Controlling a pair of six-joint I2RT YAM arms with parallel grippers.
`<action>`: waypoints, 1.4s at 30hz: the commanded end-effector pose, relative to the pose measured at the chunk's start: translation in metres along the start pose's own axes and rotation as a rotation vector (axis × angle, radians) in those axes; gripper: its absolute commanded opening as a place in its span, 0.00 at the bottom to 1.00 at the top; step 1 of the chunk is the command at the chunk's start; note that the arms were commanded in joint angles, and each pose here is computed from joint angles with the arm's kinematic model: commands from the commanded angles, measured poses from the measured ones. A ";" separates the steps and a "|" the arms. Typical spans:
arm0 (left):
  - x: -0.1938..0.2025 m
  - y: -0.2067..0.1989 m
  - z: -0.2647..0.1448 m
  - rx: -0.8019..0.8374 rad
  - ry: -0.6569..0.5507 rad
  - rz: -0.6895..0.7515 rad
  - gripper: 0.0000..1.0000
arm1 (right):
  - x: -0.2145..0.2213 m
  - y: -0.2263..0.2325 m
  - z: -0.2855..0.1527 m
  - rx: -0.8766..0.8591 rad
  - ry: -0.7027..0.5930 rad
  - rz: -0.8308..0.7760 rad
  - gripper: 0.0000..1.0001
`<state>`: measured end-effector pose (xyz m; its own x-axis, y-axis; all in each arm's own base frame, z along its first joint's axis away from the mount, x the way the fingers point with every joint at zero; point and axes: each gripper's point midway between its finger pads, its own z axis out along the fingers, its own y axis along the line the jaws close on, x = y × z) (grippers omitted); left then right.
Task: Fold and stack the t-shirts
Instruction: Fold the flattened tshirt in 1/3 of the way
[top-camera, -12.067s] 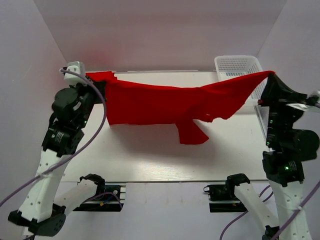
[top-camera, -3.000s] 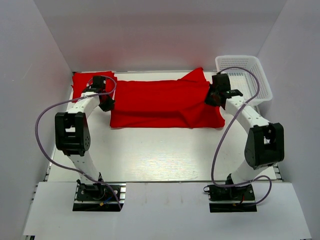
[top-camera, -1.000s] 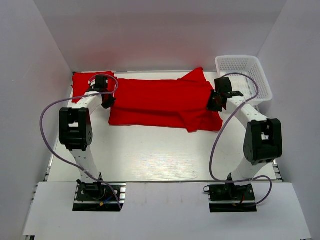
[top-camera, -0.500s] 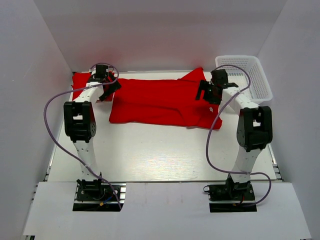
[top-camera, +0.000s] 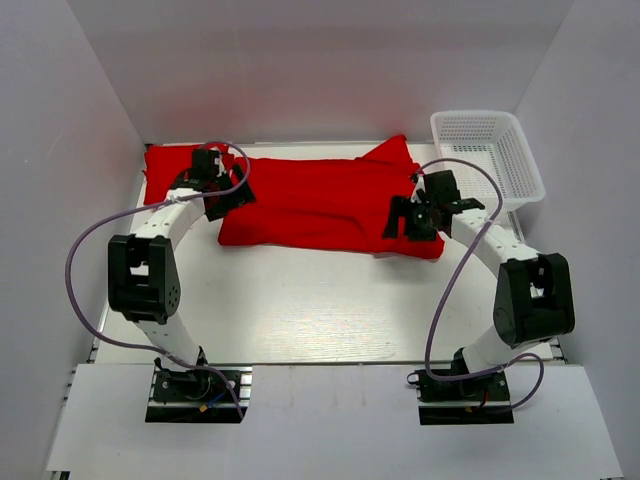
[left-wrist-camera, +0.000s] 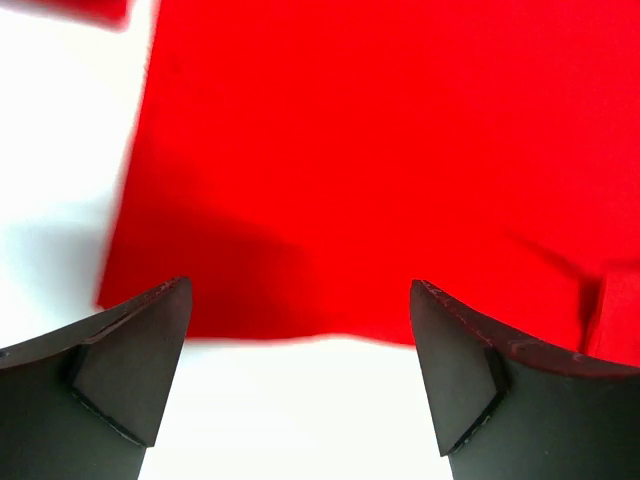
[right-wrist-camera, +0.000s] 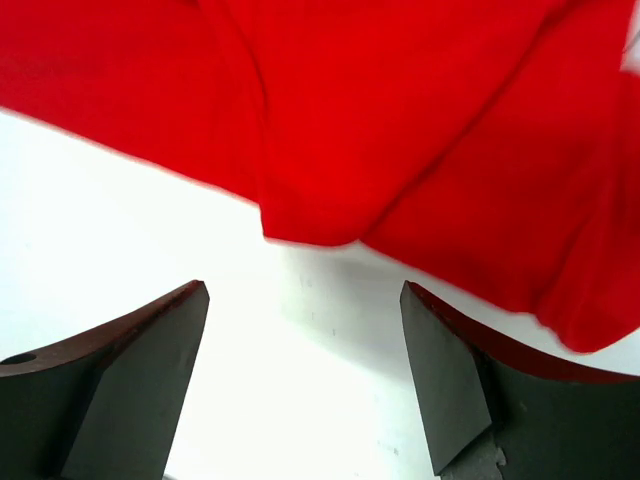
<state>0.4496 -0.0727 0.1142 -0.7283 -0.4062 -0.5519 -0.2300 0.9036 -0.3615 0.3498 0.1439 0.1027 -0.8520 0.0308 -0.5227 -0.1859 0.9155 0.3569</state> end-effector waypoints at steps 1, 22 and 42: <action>0.021 -0.009 -0.018 0.048 0.025 0.055 1.00 | 0.023 0.006 0.005 -0.042 0.067 -0.012 0.83; 0.061 0.023 -0.010 -0.099 0.123 0.035 1.00 | 0.029 0.004 0.047 -0.047 0.128 0.088 0.55; 0.062 0.027 -0.006 -0.121 0.123 0.036 1.00 | -0.034 0.016 0.044 -0.064 -0.099 0.067 0.00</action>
<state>0.3864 -0.0715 0.0674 -0.8225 -0.3594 -0.4408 -0.2761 0.9299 -0.2430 0.3649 0.1691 0.0570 -0.8864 0.1251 -0.4457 -0.0982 0.8900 0.4452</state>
